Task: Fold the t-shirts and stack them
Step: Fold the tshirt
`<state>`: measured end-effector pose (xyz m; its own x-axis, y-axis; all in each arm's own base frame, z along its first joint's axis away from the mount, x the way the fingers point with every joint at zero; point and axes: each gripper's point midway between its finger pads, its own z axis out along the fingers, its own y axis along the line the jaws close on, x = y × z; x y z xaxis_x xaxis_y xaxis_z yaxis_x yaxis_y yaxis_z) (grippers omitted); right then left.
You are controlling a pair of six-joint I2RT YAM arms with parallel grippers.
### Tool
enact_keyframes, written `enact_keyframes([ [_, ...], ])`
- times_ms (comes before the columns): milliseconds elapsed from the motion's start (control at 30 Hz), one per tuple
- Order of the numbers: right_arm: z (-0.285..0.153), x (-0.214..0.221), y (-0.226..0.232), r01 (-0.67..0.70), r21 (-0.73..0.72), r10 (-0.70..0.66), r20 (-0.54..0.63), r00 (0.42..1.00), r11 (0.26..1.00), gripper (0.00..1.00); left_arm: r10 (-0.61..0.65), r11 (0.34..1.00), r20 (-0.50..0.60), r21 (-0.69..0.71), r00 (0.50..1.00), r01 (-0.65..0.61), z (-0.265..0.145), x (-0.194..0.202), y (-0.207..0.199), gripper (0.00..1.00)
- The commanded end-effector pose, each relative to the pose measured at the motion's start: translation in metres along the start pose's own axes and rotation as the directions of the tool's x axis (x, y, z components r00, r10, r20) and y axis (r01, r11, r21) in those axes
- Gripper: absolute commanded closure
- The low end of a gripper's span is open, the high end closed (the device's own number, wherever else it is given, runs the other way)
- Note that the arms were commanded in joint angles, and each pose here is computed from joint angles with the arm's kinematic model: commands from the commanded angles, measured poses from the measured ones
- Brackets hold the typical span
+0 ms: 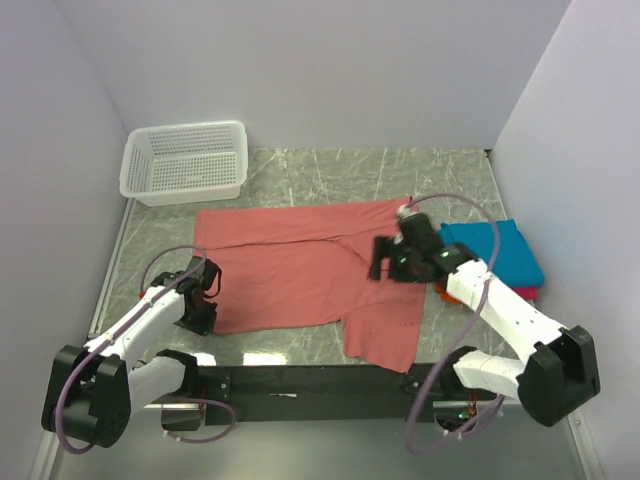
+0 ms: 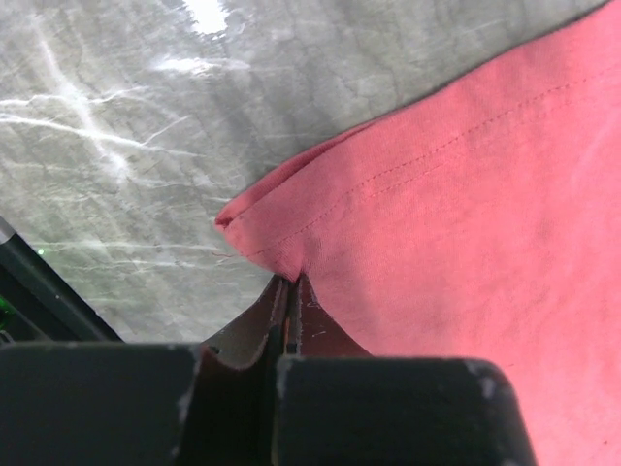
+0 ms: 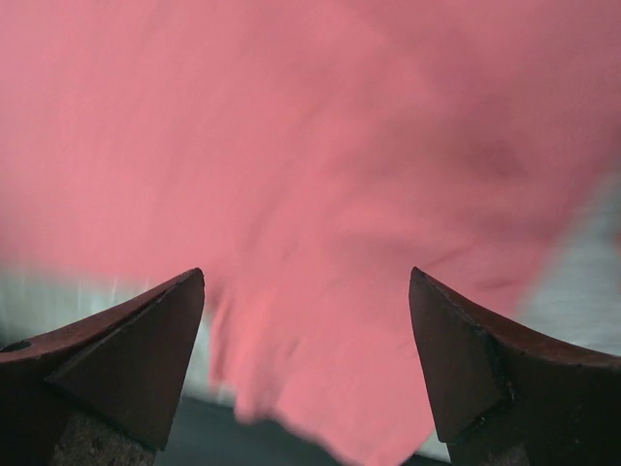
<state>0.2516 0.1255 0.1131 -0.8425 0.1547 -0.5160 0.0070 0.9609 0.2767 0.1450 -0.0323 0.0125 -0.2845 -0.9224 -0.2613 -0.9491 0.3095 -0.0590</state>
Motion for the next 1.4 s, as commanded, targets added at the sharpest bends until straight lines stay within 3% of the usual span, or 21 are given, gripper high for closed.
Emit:
enact_keyframes([
  [0, -0.013, 0.066, 0.026, 0.170, -0.097, -0.184, -0.164, 0.969, 0.981, 0.09, 0.011, 0.998, 0.059, 0.063, 0.998, -0.015, -0.005, -0.014, -0.021, 0.99],
  [133, -0.020, 0.139, 0.042, 0.269, -0.171, -0.311, -0.316, 0.896, 0.948, 0.10, 0.024, 0.996, 0.067, 0.082, 0.997, -0.029, -0.011, -0.017, -0.027, 0.99],
  [267, -0.022, 0.180, 0.033, 0.305, -0.135, -0.334, -0.422, 0.843, 0.943, 0.12, 0.025, 0.996, 0.070, 0.086, 0.997, -0.031, -0.012, -0.018, -0.027, 0.99],
  [733, -0.018, 0.231, 0.008, 0.395, -0.064, -0.357, -0.575, 0.736, 0.917, 0.34, 0.012, 0.993, 0.097, 0.114, 0.995, -0.023, -0.022, -0.025, -0.029, 0.99],
  [900, -0.013, 0.225, -0.009, 0.411, 0.070, -0.303, -0.569, 0.765, 0.909, 0.48, 0.016, 0.993, 0.088, 0.119, 0.996, -0.027, -0.022, -0.023, -0.031, 0.99],
  [933, -0.011, 0.223, -0.012, 0.411, 0.094, -0.293, -0.560, 0.775, 0.907, 0.62, 0.018, 0.993, 0.088, 0.119, 0.996, -0.028, -0.022, -0.023, -0.031, 0.99],
  [1000, -0.008, 0.213, -0.015, 0.412, 0.149, -0.281, -0.526, 0.803, 0.899, 0.78, 0.021, 0.992, 0.085, 0.119, 0.996, -0.031, -0.023, -0.023, -0.032, 0.99],
  [1133, -0.007, 0.192, -0.007, 0.410, 0.188, -0.288, -0.461, 0.839, 0.892, 0.95, 0.023, 0.990, 0.081, 0.134, 0.996, -0.034, -0.026, -0.023, -0.036, 0.99],
  [1200, -0.006, 0.174, -0.002, 0.395, 0.201, -0.287, -0.416, 0.863, 0.896, 1.00, 0.022, 0.989, 0.086, 0.143, 0.996, -0.034, -0.029, -0.024, -0.038, 0.99],
  [1367, -0.005, 0.115, 0.002, 0.314, 0.252, -0.242, -0.281, 0.929, 0.915, 1.00, 0.028, 0.982, 0.074, 0.183, 0.997, -0.041, -0.033, -0.024, -0.051, 0.99],
])
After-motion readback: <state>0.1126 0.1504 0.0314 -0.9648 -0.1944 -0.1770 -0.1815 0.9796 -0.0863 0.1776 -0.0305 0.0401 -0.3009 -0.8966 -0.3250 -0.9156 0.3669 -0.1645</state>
